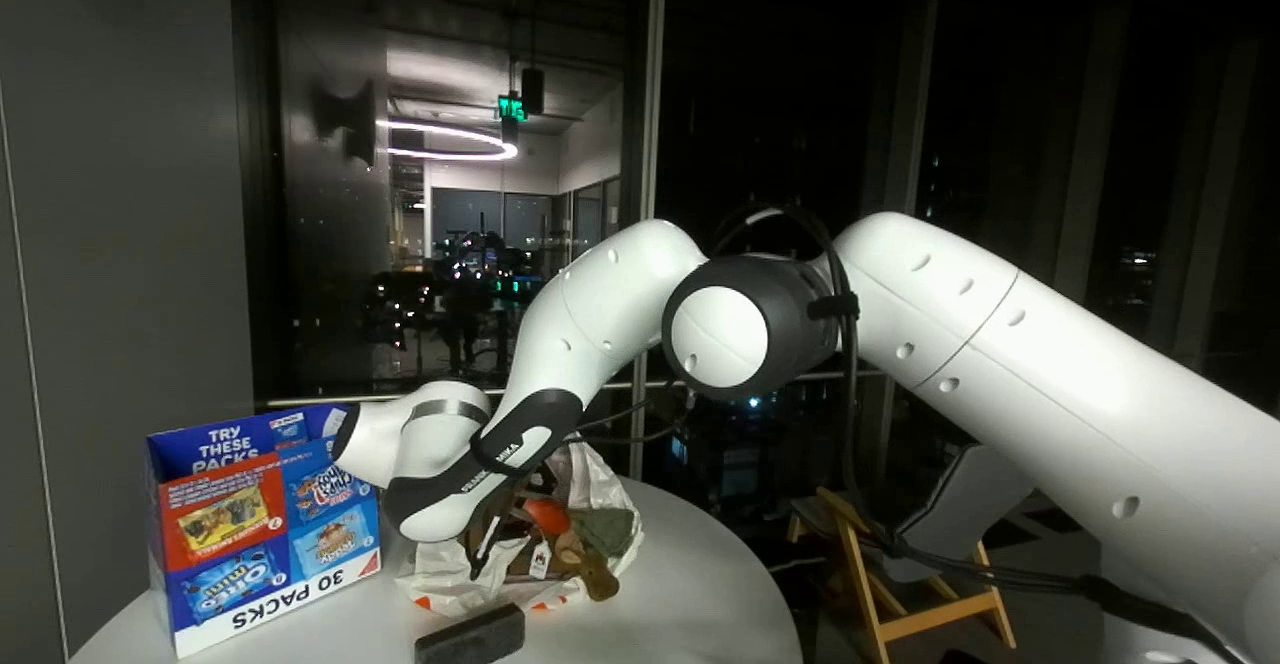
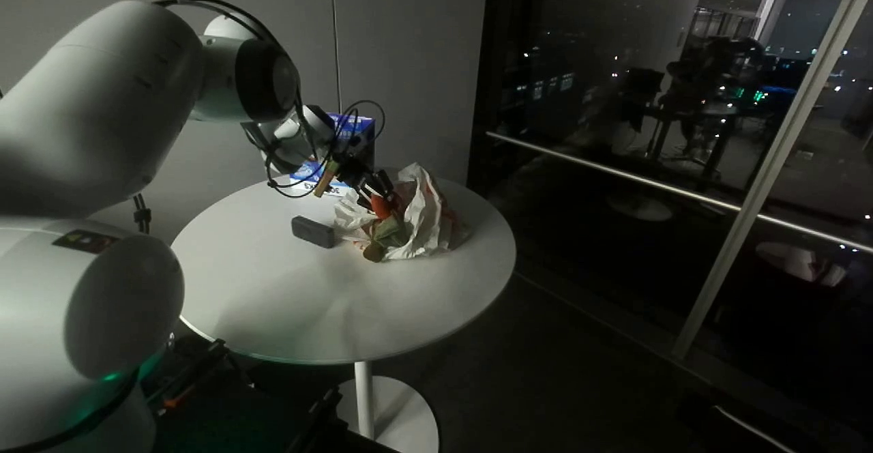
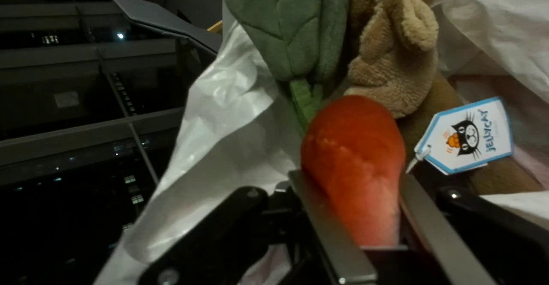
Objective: Pick up the brown toy and put it in the plastic, pick up the red toy and put it in the plastic, pick up the black eraser and put it in the plastic
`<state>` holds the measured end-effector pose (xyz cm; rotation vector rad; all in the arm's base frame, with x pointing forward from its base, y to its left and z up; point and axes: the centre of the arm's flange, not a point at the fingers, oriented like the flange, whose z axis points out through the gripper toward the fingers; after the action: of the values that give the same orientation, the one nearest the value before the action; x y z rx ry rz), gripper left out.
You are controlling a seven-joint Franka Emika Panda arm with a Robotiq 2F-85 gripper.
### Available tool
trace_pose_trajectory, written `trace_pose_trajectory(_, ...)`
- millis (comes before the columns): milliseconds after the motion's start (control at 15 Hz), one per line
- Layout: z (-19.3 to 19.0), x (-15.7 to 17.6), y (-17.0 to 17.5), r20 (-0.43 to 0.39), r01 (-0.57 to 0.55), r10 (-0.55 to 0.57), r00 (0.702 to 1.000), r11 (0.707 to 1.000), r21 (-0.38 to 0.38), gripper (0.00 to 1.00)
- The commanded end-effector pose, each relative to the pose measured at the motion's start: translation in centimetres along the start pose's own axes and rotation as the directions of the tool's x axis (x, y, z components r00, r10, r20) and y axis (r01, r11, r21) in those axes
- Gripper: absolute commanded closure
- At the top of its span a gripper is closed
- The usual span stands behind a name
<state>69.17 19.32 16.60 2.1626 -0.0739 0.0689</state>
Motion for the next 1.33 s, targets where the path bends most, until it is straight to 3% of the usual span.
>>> trace_pose_trajectory(0,-0.5,2.1,-1.7,-0.083,0.036,-0.029,0.996,0.996,0.082,0.93)
trace_pose_trajectory(133,-0.3,2.4,-2.0,-0.109,0.032,-0.021,0.994,0.994,0.105,0.88)
trace_pose_trajectory(200,-0.2,2.4,-2.0,-0.110,0.032,-0.019,0.994,0.992,0.122,0.54)
trace_pose_trajectory(333,-0.5,2.2,-2.0,-0.137,0.037,-0.020,0.990,0.991,0.128,0.47)
trace_pose_trajectory(733,-3.5,0.2,-1.8,-0.250,0.062,-0.048,0.967,0.997,0.048,0.02)
trace_pose_trajectory(800,-4.2,-0.3,-2.0,-0.260,0.066,-0.054,0.964,0.997,0.038,0.00)
trace_pose_trajectory(1000,-6.9,-2.6,-2.5,-0.270,0.178,-0.141,0.953,0.976,0.122,0.00)
trace_pose_trajectory(1267,-11.1,-6.4,-2.2,-0.360,0.343,-0.250,0.899,0.913,0.223,0.00)
